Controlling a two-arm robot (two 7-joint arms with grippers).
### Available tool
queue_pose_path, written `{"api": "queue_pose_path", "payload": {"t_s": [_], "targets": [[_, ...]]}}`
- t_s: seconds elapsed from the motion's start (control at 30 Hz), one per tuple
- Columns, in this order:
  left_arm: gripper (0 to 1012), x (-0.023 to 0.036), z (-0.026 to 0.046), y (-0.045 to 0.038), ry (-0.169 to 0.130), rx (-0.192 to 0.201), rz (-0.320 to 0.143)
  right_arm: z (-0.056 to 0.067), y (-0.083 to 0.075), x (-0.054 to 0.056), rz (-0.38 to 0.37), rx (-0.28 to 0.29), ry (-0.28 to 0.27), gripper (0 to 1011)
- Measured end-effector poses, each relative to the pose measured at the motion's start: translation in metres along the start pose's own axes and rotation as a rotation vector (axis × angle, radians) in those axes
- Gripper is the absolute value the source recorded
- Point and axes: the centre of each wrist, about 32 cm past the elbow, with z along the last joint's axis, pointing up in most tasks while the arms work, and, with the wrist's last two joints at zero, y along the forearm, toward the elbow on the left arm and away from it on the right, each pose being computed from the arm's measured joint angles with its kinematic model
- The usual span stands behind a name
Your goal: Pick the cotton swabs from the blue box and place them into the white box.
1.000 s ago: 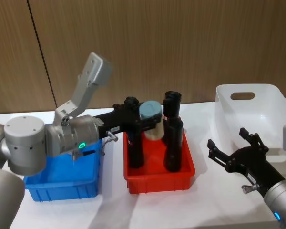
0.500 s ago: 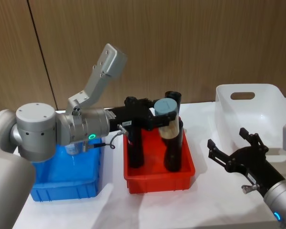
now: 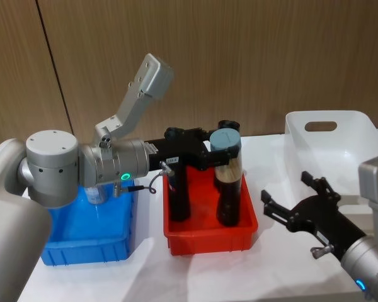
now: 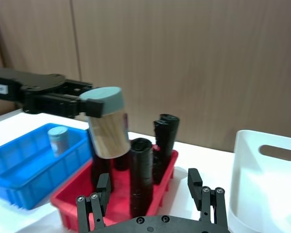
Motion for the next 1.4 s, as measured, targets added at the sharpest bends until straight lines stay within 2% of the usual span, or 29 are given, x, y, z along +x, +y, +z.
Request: {"api": "queue_pose_path", "payload": {"t_s": [0.33, 0.67, 1.4], "targets": [[664, 0.0006, 0.0013, -0.0014, 0.000, 0.001, -0.008, 0.009, 0.012, 0.002, 0.120, -0.048, -0.022, 1002], [664, 0.0007, 0.0020, -0.0019, -0.001, 0.002, -0.011, 0.016, 0.030, 0.004, 0.193, -0.078, -0.044, 1002], [664, 0.0009, 0.0024, -0.0023, -0.001, 0.001, -0.014, 0.027, 0.065, 0.018, 0.208, -0.092, -0.065, 1002]]}}
